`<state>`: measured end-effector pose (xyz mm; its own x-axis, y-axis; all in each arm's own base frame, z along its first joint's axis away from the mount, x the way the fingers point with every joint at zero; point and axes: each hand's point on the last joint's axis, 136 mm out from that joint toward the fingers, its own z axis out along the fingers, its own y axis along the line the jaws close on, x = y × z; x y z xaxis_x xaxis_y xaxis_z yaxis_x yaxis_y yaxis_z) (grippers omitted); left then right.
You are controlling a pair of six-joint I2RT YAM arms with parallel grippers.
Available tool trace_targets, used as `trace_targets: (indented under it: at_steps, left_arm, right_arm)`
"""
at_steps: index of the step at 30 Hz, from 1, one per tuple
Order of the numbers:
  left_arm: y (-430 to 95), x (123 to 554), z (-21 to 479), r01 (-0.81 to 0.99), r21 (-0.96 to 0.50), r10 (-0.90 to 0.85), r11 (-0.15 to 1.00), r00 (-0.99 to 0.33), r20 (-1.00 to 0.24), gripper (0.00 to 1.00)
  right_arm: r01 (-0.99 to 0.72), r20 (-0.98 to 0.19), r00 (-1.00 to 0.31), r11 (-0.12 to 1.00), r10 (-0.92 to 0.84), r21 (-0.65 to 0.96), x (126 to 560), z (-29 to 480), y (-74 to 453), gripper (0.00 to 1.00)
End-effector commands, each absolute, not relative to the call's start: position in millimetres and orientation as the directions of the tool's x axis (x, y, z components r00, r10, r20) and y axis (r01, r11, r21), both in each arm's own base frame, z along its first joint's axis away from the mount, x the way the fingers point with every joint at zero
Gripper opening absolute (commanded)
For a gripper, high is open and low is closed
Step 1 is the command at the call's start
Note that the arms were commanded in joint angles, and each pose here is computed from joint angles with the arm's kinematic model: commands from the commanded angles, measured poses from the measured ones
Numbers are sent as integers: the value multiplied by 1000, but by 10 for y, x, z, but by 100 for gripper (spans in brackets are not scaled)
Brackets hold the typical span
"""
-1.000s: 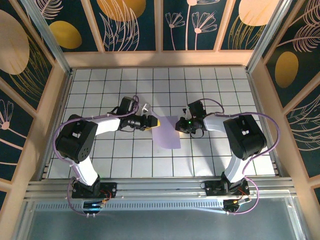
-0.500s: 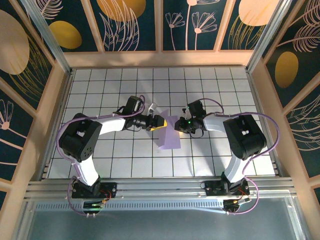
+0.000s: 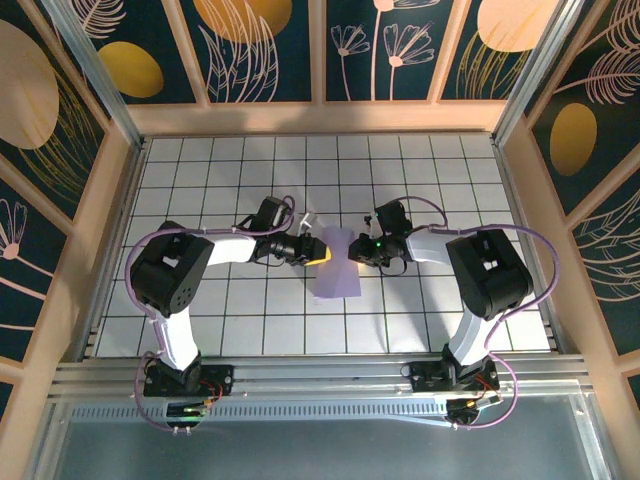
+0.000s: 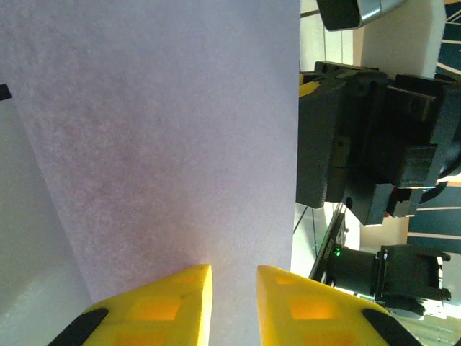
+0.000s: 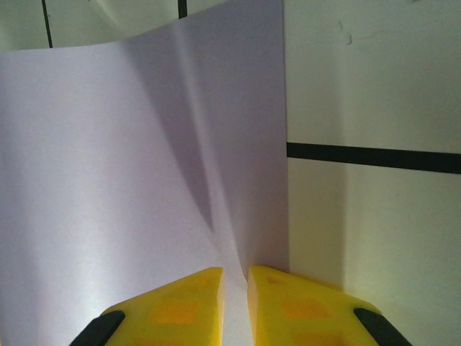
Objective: Fold a paper plane with a square sheet of paper (fold left side to right side)
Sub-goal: First fold in half a square sheet of paper at the center of the table.
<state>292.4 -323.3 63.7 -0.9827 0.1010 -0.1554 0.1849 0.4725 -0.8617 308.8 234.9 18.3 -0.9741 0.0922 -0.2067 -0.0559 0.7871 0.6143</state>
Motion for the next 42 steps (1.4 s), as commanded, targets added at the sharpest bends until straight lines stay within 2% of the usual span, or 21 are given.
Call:
trace_targets:
  at_steps: [1,8,16,23,30,33,42]
  left_arm:
    - [-3273,2975,616,190,-856,97,481,-982,-164,19]
    - [-3263,3027,570,166,-851,63,499,-986,-156,10]
    - [-3258,3036,557,155,-850,53,504,-987,-149,9]
    - [-3258,3033,564,156,-850,54,503,-987,-149,8]
    - [-3250,3020,555,149,-850,47,505,-988,-146,8]
    - [-3256,3017,550,146,-851,46,504,-989,-142,9]
    - [-3266,3001,558,149,-854,53,498,-989,-141,9]
  right_arm:
    - [-33,-188,-977,804,98,593,2990,112,2306,19]
    - [-40,-203,-973,784,111,620,3001,228,2341,19]
    - [-44,-257,-956,800,139,598,3035,394,2230,20]
    - [-100,-305,-941,741,146,664,2985,652,2166,37]
    - [-194,-326,-936,579,133,792,2803,967,2399,57]
    - [-193,-303,-945,540,122,819,2767,959,2494,58]
    - [-194,-273,-960,541,70,819,2833,787,2731,54]
